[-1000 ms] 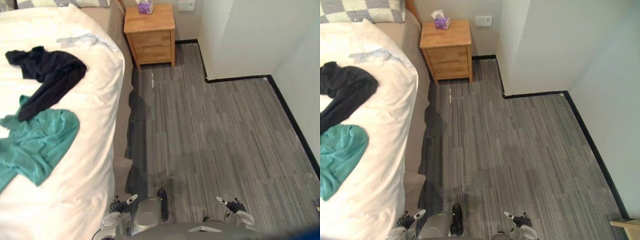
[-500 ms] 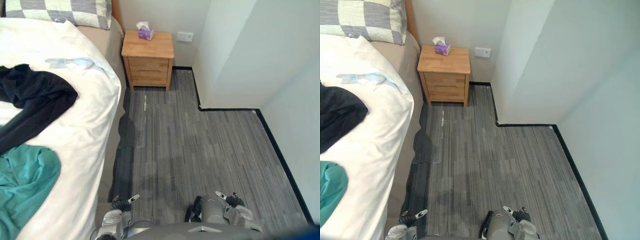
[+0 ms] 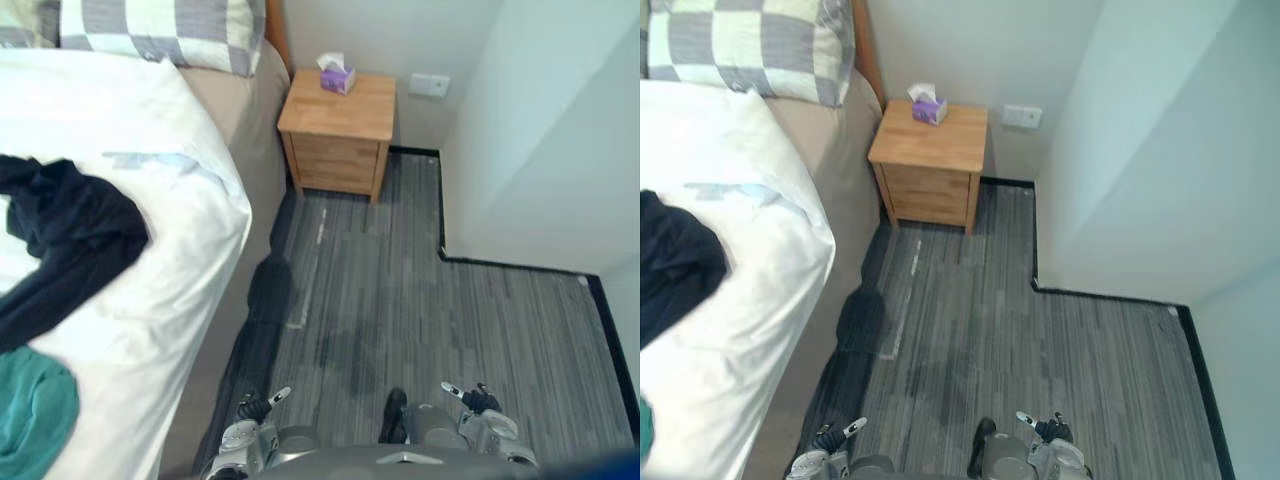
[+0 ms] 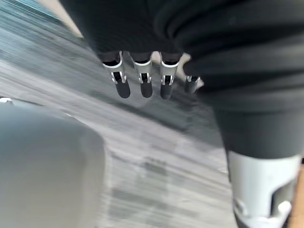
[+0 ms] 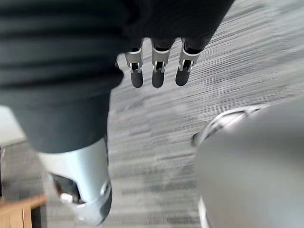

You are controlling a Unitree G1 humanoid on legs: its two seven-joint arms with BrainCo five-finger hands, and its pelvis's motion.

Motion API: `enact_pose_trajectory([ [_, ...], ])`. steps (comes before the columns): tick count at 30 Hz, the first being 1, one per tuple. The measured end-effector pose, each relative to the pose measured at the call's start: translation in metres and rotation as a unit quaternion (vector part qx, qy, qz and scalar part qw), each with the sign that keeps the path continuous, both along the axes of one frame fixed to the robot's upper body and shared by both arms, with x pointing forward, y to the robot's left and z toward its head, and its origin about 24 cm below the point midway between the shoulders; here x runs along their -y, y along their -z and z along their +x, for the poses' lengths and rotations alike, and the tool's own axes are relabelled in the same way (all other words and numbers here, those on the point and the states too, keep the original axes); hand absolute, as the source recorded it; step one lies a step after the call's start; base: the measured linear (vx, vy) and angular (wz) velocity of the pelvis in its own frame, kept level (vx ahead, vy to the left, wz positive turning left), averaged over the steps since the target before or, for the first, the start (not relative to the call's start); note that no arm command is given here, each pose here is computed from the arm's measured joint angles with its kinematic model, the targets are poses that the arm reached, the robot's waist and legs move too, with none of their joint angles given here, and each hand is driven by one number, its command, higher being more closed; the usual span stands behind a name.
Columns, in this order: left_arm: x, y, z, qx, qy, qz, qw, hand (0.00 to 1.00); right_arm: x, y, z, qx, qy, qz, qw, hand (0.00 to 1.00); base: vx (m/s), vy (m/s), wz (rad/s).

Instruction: Tidy the bed and pick cloth on bed and put in laundry

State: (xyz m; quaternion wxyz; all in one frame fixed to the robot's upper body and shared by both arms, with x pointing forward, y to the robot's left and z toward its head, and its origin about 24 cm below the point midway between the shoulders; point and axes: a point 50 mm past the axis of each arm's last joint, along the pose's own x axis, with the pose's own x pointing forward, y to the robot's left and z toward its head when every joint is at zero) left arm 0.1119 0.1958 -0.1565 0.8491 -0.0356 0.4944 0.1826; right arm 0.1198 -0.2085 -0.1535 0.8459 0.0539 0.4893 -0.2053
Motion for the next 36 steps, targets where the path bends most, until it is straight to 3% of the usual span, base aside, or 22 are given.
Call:
enact_pose_trajectory([
  [10,-0.017,-0.008,0.009,0.026,-0.003,0.024,0.999,0.0,-0.015,0.003,-0.001,-0.008,-0.002,0.018,1.0,0.0,0.4,0.145,0.1],
  [17,-0.022,0.007,-0.045,-0.061,-0.012,0.016,0.998,0.0,-0.01,0.005,-0.008,-0.027,-0.018,0.008,0.999,0.0,0.32,0.111,0.05],
  [22,-0.024,0.009,-0.057,-0.09,0.002,0.017,0.996,0.0,-0.011,0.004,-0.003,-0.022,-0.029,0.007,0.999,0.0,0.38,0.035,0.6],
  [27,-0.02,0.007,-0.045,-0.071,0.007,0.016,0.997,0.0,-0.008,-0.003,0.011,0.008,-0.04,-0.007,0.999,0.0,0.4,-0.25,0.83],
  [29,-0.035,0.002,-0.038,-0.049,0.009,0.039,0.998,0.0,-0.016,0.0,0.006,0.001,-0.041,0.005,0.999,0.0,0.37,-0.448,1.47],
  [32,-0.008,0.001,-0.018,-0.005,-0.011,0.007,1.0,0.0,0.006,-0.009,0.019,0.02,-0.038,-0.028,0.999,0.0,0.3,-0.298,1.47],
  [36,-0.009,-0.003,-0.009,0.02,-0.036,0.01,0.999,0.0,-0.014,-0.005,0.018,0.014,-0.075,-0.012,0.997,0.0,0.13,-0.287,1.61],
])
